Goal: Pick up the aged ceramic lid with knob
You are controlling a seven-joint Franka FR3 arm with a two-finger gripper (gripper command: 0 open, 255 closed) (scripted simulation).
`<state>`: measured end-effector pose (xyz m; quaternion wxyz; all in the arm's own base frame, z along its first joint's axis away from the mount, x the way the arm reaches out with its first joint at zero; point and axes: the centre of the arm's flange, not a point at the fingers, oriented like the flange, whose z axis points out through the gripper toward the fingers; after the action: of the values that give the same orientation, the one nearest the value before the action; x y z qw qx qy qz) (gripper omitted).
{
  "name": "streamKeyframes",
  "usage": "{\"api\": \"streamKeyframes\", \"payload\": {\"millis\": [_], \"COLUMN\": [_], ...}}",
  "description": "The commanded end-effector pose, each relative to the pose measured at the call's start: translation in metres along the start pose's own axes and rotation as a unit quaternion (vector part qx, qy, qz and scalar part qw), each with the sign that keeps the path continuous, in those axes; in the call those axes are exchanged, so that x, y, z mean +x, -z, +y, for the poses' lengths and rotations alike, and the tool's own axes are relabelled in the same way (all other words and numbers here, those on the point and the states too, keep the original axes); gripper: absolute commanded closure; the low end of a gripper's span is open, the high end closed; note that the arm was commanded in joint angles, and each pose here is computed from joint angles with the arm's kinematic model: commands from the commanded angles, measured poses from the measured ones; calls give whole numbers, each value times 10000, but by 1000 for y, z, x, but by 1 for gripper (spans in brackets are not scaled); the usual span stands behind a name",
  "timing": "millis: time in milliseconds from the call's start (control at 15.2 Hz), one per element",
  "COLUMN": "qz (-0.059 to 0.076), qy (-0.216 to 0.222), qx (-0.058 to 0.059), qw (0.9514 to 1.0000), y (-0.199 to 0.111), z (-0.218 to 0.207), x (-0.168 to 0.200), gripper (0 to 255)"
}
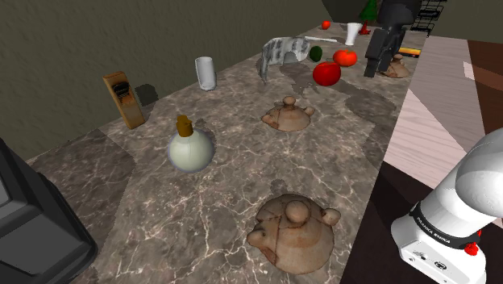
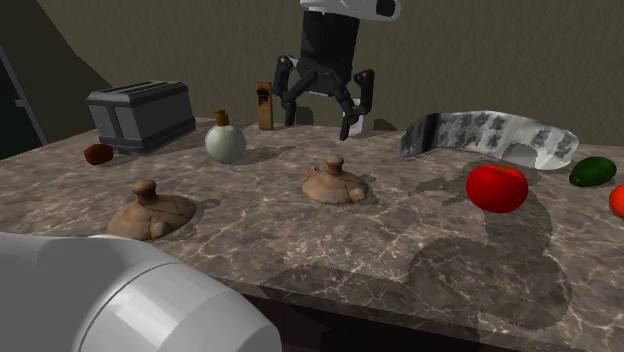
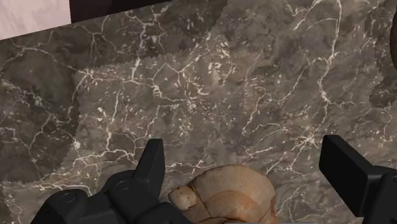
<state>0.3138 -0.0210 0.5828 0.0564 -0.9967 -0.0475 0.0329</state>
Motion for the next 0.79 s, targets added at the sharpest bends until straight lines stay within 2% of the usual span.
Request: {"api": "streamKeyframes", "payload": {"millis": [0, 726], "qz": [0, 701], "qy": [0, -417], "qx": [0, -174], "qw": [10000, 9965], "y": [0, -70], "z": [0, -28], "x": [0, 104], "gripper": [0, 0]}}
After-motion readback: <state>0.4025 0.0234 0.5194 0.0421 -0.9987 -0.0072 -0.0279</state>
